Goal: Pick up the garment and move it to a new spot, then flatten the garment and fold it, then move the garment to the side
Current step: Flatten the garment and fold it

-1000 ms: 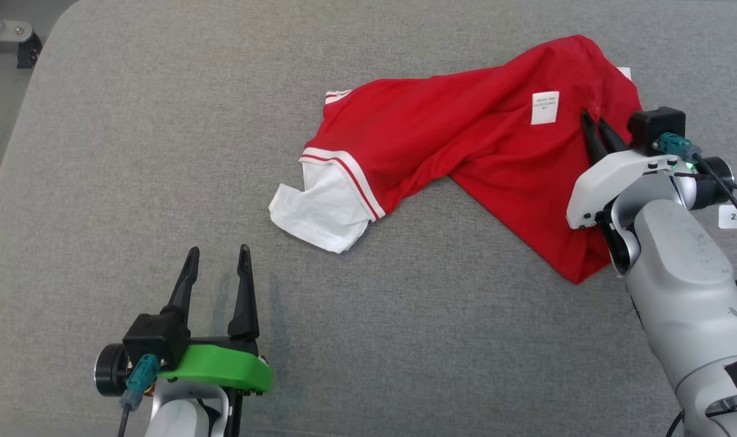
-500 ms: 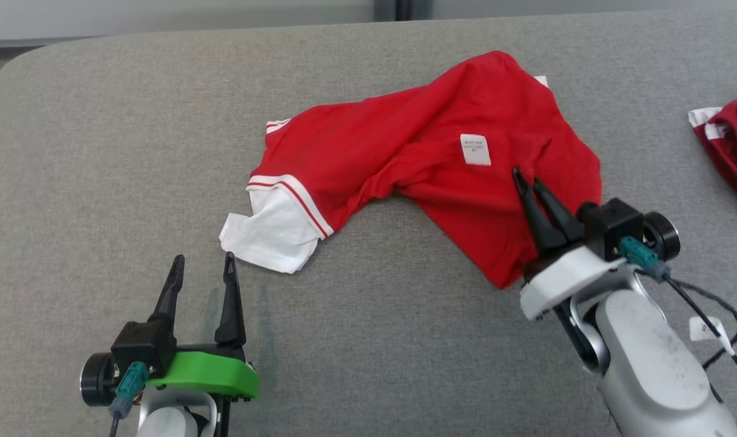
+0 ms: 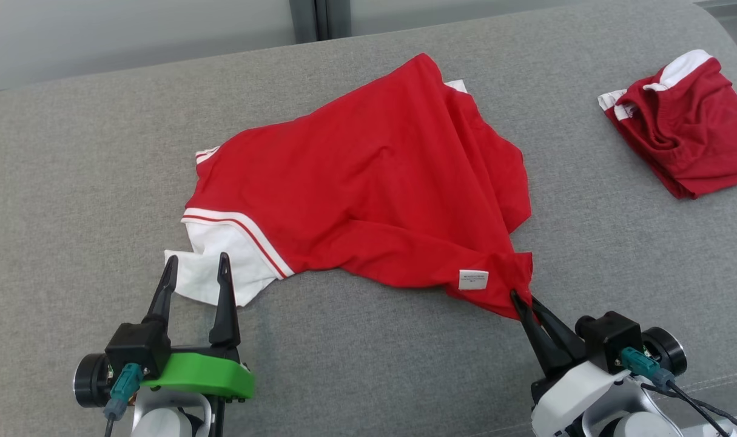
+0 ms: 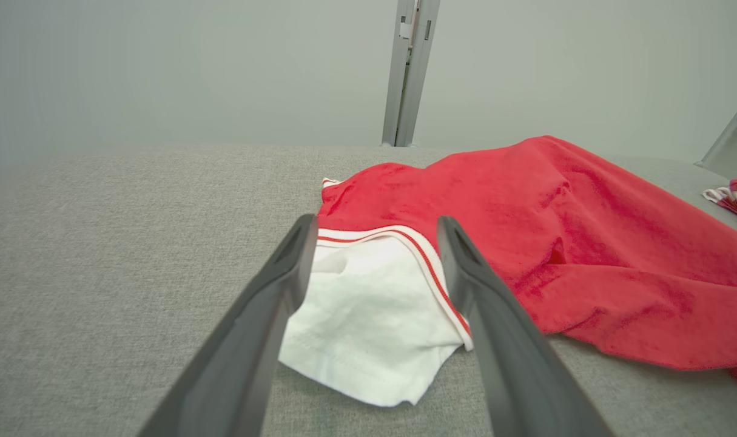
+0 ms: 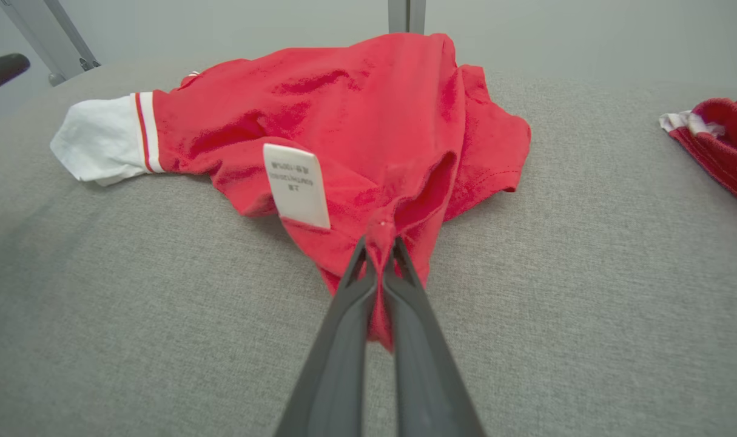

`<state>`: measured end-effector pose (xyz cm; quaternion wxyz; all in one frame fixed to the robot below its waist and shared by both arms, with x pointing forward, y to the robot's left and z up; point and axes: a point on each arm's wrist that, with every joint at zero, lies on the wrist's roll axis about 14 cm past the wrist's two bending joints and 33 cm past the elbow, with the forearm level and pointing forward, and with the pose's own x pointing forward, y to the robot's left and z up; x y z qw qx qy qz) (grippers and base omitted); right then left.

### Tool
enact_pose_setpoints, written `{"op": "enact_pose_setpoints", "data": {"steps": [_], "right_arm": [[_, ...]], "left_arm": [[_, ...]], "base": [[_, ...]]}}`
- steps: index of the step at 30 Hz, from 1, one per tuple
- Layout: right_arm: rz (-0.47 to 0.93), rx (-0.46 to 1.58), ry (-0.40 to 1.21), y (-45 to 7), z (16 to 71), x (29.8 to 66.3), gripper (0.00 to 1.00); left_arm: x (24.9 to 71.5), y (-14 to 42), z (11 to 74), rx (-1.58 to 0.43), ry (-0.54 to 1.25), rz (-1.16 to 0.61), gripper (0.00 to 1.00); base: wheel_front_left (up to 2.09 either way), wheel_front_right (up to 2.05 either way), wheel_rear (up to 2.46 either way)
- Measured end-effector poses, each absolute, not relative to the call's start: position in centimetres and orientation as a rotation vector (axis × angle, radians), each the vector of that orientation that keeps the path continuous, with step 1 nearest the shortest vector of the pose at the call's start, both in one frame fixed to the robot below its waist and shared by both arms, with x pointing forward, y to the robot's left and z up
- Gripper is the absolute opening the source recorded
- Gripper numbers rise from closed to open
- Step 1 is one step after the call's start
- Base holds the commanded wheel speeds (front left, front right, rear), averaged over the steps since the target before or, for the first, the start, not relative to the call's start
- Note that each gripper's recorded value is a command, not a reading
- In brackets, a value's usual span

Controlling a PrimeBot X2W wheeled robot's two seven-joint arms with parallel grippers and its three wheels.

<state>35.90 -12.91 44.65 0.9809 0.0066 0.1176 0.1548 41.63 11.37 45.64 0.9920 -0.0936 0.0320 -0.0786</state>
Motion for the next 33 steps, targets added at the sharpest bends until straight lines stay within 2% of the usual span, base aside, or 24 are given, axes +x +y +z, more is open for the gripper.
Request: {"op": "enact_pose_setpoints", "data": {"steps": [1, 2, 9, 15, 18, 25, 33], "right_arm": [[0.300, 0.013, 0.250, -13.3, 44.2, 35.6, 0.53], [0.290, 0.021, 0.260, -13.5, 43.9, 35.3, 1.00], [0.253, 0.052, 0.297, -14.6, 42.8, 34.4, 1.00], [0.164, -0.023, 0.179, -19.1, 46.5, 37.3, 1.00], [0.145, -0.044, 0.171, -19.9, 47.4, 39.1, 1.00], [0.141, -0.045, 0.310, -20.2, 44.8, 43.2, 1.00], [0.214, -0.014, 0.490, -17.0, 40.1, 46.1, 1.00]], "left_arm": [[41.7, 11.2, 45.7, -0.189, 0.064, -0.163, 1.00], [41.7, 11.1, 45.7, -0.189, 0.064, -0.167, 1.00], [41.7, 11.0, 46.0, -0.189, 0.056, -0.171, 1.00], [41.3, 11.4, 46.3, -0.187, 0.050, -0.161, 1.00], [41.0, 11.7, 46.3, -0.189, 0.050, -0.154, 1.00], [40.4, 13.2, 46.1, -0.188, 0.055, -0.109, 1.00], [39.3, 16.0, 45.6, -0.187, 0.071, -0.019, 1.00]], "base": [[0.00, 0.00, 0.00], [0.00, 0.00, 0.00], [0.00, 0.00, 0.00], [0.00, 0.00, 0.00], [0.00, 0.00, 0.00], [0.00, 0.00, 0.00], [0.00, 0.00, 0.00]]}}
